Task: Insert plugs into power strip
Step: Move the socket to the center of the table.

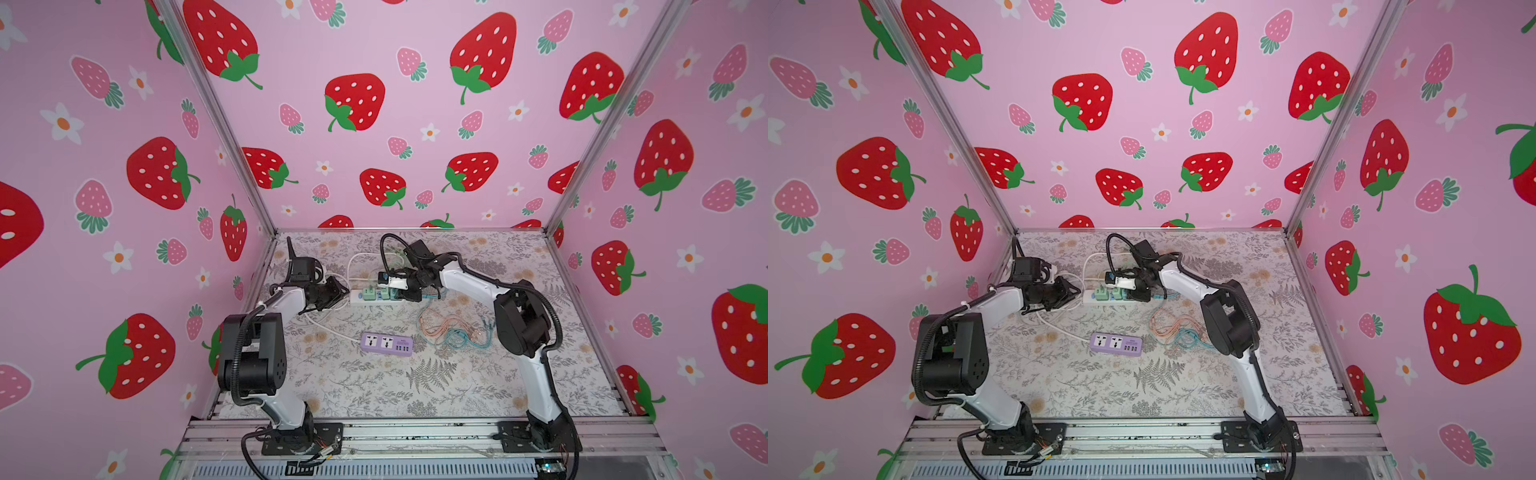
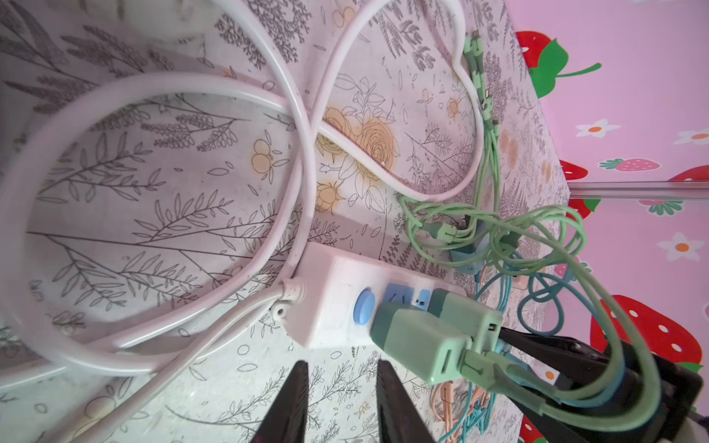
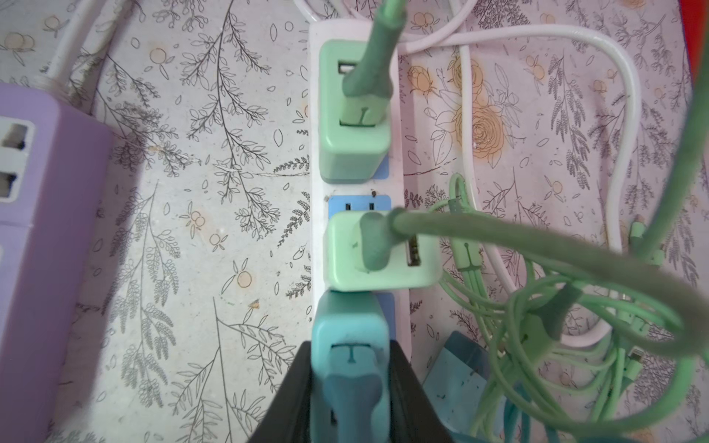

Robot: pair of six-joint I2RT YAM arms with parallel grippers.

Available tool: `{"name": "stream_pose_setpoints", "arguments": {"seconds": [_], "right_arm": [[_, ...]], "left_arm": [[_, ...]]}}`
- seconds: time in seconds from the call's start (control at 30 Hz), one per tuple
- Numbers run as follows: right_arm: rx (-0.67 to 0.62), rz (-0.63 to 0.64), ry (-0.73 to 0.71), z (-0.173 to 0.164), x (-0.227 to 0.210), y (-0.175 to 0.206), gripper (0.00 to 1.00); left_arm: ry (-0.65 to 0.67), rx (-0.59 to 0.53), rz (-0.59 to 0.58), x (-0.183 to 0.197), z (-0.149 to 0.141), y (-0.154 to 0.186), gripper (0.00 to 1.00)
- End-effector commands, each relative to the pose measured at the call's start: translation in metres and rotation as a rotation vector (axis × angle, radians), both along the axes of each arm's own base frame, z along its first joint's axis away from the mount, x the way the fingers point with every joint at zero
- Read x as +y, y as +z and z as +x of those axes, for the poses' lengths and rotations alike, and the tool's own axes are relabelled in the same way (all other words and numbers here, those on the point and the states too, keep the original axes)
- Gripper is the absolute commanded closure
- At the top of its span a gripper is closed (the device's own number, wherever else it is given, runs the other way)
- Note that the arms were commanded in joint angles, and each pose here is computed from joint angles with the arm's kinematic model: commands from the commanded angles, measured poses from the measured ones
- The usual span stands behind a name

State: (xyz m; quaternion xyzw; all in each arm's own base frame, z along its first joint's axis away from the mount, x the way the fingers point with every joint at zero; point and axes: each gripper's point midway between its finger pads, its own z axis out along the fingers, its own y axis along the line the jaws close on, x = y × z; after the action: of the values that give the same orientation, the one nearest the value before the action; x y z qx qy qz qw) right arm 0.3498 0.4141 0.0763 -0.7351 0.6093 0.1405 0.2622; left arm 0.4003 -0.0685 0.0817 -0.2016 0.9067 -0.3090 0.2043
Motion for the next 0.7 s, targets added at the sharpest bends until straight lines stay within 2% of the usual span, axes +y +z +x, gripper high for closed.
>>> {"name": "stream_pose_setpoints", "arguments": {"seconds": [0.0, 0.33, 0.57, 0.67], "right_arm": [[0.189, -0.165, 0.039, -0.052, -0.029, -0.053, 0.99], [0.191, -0.052, -0.02, -0.046, -0.018, -0.01, 0.81], [0.209, -0.003, -0.059, -0.042, -0.017, 0.01, 0.49], [0.212, 0.036, -0.076, -0.043, -0.019, 0.021, 0.42]], "left_arm": [[0.004, 0.02, 0.012, 0.003, -0.006, -0.003, 0.66], [-0.005, 0.011, 0.001, 0.001, -0.001, 0.001, 0.66], [-0.008, 0.001, -0.002, 0.001, 0.0, 0.006, 0.66], [-0.008, -0.003, -0.005, 0.001, 0.0, 0.007, 0.65]]}}
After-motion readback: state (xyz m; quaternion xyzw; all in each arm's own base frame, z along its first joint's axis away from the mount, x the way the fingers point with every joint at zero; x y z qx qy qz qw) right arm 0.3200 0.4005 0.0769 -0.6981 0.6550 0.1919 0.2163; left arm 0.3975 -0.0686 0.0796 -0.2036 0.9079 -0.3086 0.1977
